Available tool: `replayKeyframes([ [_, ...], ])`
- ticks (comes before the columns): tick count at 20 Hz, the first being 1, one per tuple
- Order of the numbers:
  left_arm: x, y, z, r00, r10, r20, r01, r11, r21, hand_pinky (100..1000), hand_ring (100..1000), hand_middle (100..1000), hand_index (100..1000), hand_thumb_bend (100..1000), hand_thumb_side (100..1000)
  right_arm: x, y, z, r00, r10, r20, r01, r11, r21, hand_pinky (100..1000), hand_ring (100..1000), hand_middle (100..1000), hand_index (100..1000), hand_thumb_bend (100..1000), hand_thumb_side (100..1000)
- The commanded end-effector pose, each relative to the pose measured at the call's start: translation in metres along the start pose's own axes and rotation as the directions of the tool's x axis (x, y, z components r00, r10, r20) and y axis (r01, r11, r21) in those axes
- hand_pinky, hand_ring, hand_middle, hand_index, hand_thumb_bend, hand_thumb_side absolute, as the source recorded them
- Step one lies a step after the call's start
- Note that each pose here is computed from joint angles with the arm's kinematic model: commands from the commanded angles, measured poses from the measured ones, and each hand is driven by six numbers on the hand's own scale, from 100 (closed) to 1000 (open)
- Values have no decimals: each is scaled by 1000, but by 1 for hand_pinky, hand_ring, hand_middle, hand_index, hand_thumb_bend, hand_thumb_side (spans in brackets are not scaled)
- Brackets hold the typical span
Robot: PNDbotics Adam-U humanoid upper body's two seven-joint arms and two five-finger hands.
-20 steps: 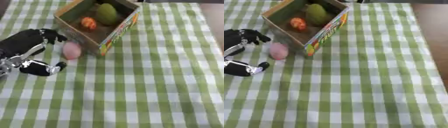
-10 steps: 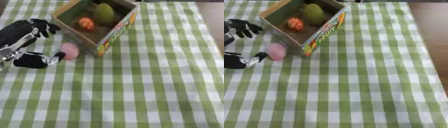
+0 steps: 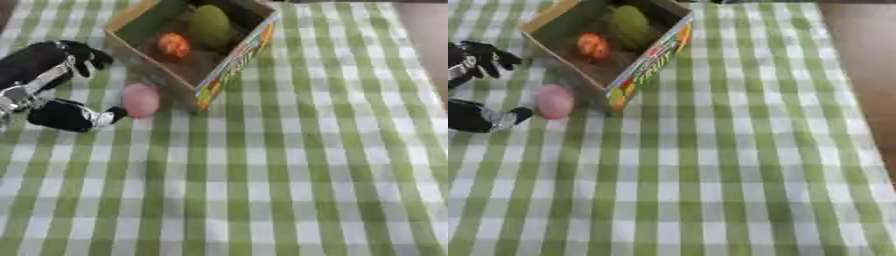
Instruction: Pick up objects on the table and place them in the box.
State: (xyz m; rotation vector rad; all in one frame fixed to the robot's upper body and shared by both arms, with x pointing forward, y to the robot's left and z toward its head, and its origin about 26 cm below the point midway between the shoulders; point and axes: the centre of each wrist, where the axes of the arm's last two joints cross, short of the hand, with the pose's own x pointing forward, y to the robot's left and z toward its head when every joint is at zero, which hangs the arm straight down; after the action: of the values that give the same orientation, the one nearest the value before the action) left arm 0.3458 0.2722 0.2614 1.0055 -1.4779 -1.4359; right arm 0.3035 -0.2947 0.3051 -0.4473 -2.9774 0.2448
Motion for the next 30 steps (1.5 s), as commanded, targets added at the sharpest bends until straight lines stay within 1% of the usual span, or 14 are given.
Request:
replayKeyframes([
  [1,-4,5,-5,1000,-16,-12,16,1000,-27,704,716,738,887,501,506,5,-5,-7,999,13,30,-13,1000,5,768,828,541,849,100,523],
  [5,-4,3,-14,1000,-11,-11,10,997,-70,709,722,742,885,523,506,5,-4,-7,1000,12,28,-12,1000,5,768,829,541,850,100,523],
  [14,-6,-1,-33,999,-27,-40,22,995,-102,721,733,751,885,554,500,5,-4,-6,1000,9,23,-9,1000,7,769,834,539,850,100,523],
  [18,-6,-3,-45,999,-16,-48,11,994,-107,716,728,746,881,544,508,5,-4,-6,1000,6,19,-6,1000,4,769,841,542,851,100,524],
  [19,-5,-3,-48,999,-10,-47,5,994,-110,713,725,743,880,538,525,5,-4,-6,1000,5,18,-5,1000,2,769,841,541,851,100,522],
  [30,2,-9,-71,999,46,-25,-50,988,-145,697,704,720,863,493,496,5,-2,-6,1000,-1,16,1,1000,0,769,841,540,851,100,524],
])
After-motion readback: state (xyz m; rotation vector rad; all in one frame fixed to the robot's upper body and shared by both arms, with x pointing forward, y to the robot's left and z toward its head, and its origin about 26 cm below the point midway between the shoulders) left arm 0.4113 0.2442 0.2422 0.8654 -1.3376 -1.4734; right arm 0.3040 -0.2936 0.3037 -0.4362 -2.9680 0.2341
